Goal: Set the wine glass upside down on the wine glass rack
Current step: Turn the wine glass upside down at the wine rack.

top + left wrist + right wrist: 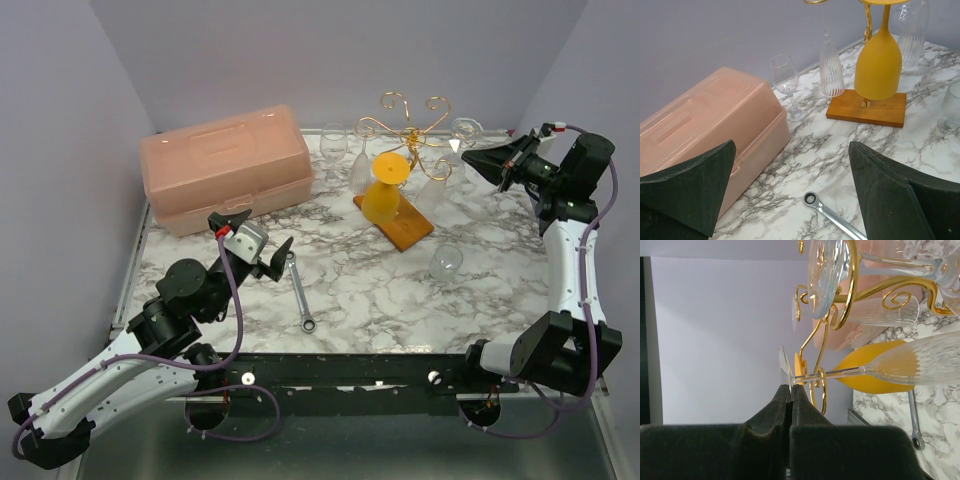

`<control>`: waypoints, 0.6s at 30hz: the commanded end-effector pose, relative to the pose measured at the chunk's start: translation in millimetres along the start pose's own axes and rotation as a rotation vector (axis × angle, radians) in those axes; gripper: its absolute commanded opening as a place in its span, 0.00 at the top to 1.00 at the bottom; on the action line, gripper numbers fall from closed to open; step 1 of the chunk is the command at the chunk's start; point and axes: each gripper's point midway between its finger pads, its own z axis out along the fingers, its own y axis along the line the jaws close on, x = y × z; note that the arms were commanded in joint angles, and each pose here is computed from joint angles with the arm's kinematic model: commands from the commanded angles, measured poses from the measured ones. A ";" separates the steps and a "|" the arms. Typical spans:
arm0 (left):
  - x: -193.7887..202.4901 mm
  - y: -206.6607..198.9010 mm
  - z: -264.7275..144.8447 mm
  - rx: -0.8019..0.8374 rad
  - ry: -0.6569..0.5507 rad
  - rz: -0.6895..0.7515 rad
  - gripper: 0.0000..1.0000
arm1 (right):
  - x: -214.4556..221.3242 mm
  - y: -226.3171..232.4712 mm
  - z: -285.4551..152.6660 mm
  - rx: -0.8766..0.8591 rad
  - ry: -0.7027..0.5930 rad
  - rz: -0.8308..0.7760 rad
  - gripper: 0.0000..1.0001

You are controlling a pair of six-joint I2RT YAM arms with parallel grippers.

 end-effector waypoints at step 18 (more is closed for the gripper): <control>-0.5 -4.9 2.5 0.028 -0.011 -0.023 0.01 | 10.1 1.7 30.8 0.009 0.058 -0.036 1.00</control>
